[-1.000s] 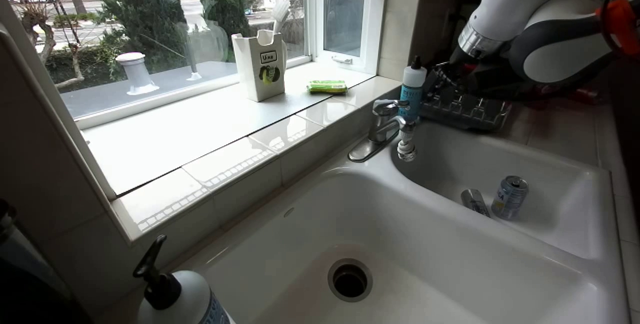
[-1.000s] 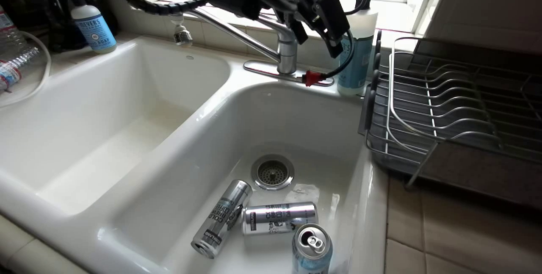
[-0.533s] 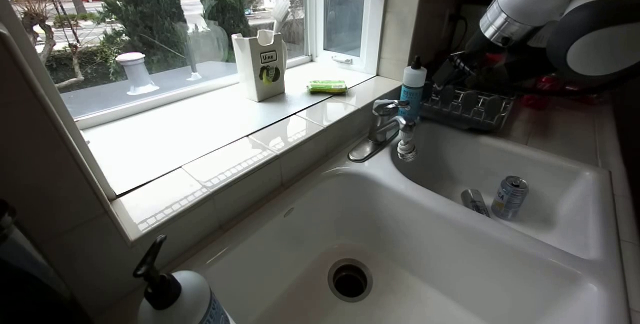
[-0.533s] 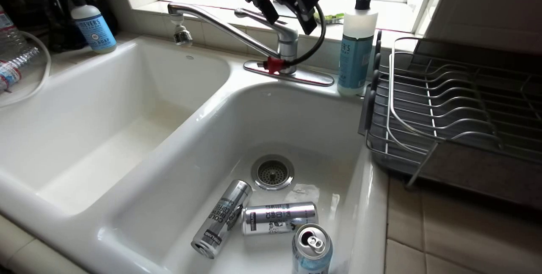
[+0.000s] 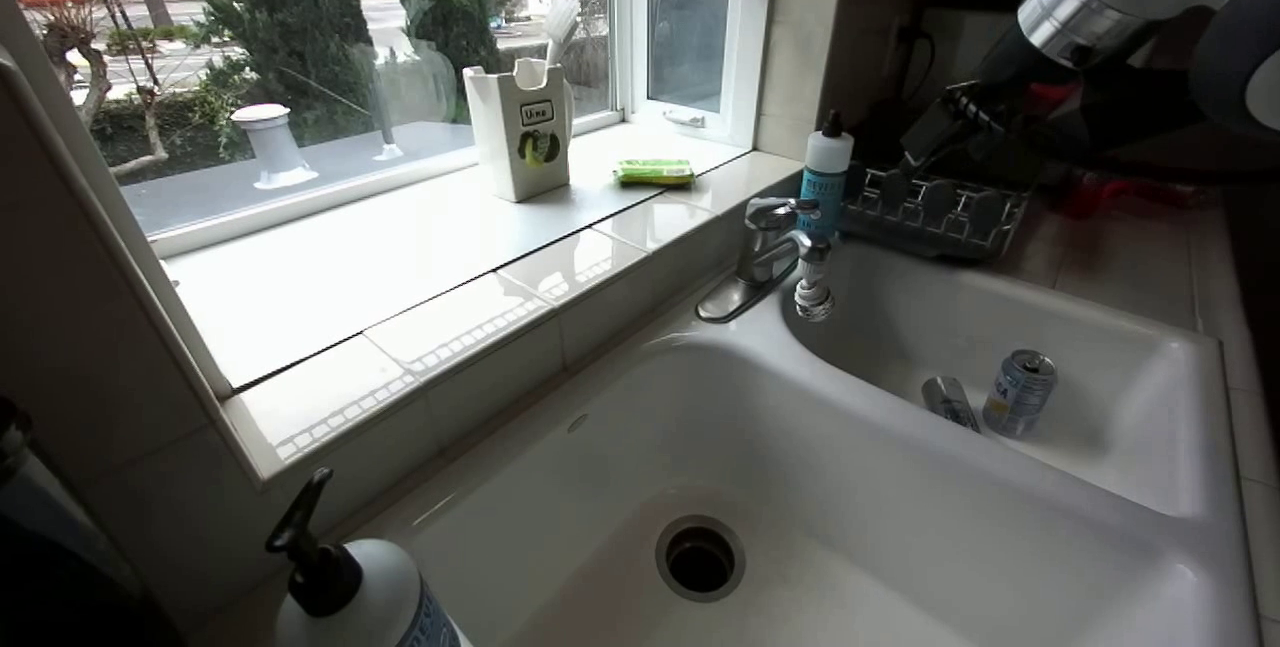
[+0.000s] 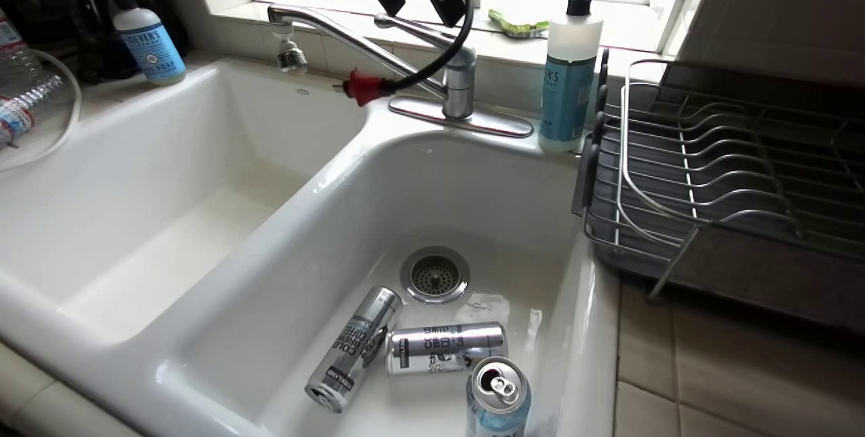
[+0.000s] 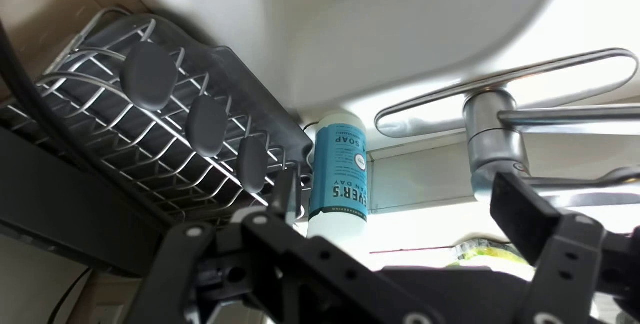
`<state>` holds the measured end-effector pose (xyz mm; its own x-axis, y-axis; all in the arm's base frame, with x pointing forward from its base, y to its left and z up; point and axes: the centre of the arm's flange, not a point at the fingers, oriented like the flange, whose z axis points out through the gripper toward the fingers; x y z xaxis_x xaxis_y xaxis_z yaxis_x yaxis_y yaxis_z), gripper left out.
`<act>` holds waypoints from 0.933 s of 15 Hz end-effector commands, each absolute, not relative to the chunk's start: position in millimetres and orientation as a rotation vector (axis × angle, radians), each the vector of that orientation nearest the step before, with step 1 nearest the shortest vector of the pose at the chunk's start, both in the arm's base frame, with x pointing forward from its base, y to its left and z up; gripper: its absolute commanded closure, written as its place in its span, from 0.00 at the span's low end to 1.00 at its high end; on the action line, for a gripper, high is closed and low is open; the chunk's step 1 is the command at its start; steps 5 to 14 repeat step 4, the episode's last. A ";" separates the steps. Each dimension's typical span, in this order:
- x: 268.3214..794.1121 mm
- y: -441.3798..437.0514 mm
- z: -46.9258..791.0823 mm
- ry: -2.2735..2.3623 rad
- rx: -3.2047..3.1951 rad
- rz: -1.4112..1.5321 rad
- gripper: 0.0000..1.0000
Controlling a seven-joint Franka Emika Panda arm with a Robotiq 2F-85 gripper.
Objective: Take the bottle off the window
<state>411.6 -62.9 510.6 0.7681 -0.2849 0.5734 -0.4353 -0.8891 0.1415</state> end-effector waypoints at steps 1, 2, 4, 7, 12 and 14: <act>408.4 -61.5 512.7 -0.563 2.696 0.820 0.00; 406.1 -60.8 513.1 -0.564 2.696 0.824 0.00; 404.4 -60.7 512.2 -0.566 2.696 0.823 0.00; 404.4 -60.7 512.2 -0.566 2.696 0.823 0.00; 404.4 -60.7 512.2 -0.566 2.696 0.823 0.00; 404.4 -60.7 512.2 -0.566 2.696 0.823 0.00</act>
